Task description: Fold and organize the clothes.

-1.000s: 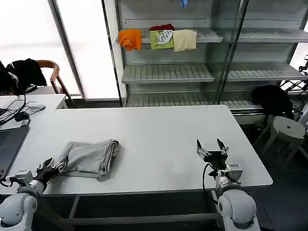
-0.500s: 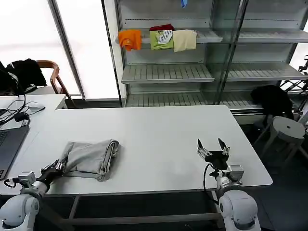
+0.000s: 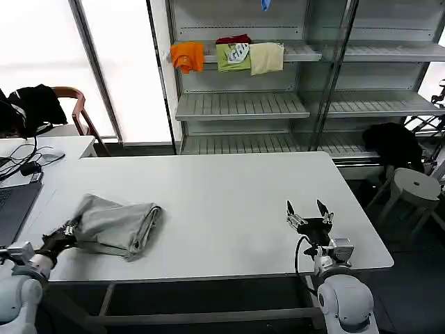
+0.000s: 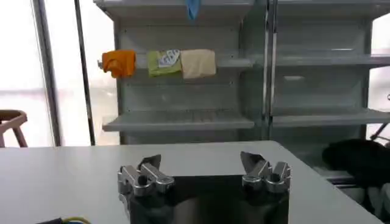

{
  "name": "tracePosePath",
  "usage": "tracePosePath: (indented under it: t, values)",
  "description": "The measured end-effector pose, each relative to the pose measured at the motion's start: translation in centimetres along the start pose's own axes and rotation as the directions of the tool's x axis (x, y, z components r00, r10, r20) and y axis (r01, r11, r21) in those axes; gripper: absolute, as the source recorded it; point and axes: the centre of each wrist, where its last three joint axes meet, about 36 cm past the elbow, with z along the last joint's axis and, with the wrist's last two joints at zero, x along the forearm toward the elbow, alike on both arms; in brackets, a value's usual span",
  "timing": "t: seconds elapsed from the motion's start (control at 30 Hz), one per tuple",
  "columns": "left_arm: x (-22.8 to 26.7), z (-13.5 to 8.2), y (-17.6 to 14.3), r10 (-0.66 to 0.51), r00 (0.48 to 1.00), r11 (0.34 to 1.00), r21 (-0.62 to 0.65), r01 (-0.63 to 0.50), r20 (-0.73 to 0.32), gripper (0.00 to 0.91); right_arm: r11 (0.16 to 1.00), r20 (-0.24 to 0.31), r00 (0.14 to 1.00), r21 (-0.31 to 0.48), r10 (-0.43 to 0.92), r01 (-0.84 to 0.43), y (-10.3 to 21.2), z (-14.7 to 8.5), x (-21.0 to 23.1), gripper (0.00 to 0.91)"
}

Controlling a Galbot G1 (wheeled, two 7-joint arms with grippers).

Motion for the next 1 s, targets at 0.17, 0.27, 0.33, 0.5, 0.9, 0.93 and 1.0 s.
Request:
tracePosePath:
  t: [0.17, 0.27, 0.33, 0.5, 0.9, 0.93, 1.0]
  values:
    - [0.6, -3.7, 4.6, -0.076, 0.996, 0.989, -0.125, 0.083, 0.054, 0.000, 1.000, 0.002, 1.000, -0.004, -0.007, 0.007, 0.3, 0.2, -0.4, 0.907]
    - [0.9, -6.6, 7.3, -0.111, 0.990, 0.971, -0.203, 0.126, 0.081, 0.000, 1.000, 0.000, 1.000, -0.006, -0.012, 0.012, 0.4, 0.4, -0.7, 0.907]
    - [1.0, -8.9, 8.8, -0.126, 0.987, 0.957, -0.251, 0.148, 0.100, 0.000, 1.000, 0.000, 1.000, -0.008, -0.014, 0.014, 0.5, 0.5, -1.0, 0.907]
    - [1.8, -14.9, 11.1, -0.139, 0.977, 0.915, -0.357, 0.190, 0.164, 0.010, 1.000, -0.012, 1.000, -0.011, -0.016, 0.016, 0.5, 1.2, -1.3, 0.907]
    - [1.1, -12.0, 5.7, -0.025, 0.991, 0.860, -0.503, 0.089, 0.133, 0.010, 1.000, -0.041, 0.999, -0.011, 0.004, -0.004, -0.5, 3.2, -1.2, 0.907]
    - [0.6, -10.3, 4.6, -0.011, 0.993, 0.861, -0.504, 0.068, 0.114, 0.010, 1.000, -0.042, 0.999, -0.010, 0.007, -0.008, -0.7, 3.2, -1.1, 0.907]
    - [-0.1, -7.1, 2.6, 0.016, 0.997, 0.864, -0.502, 0.027, 0.081, 0.010, 1.000, -0.046, 0.999, -0.008, 0.013, -0.013, -1.0, 3.4, -1.0, 0.907]
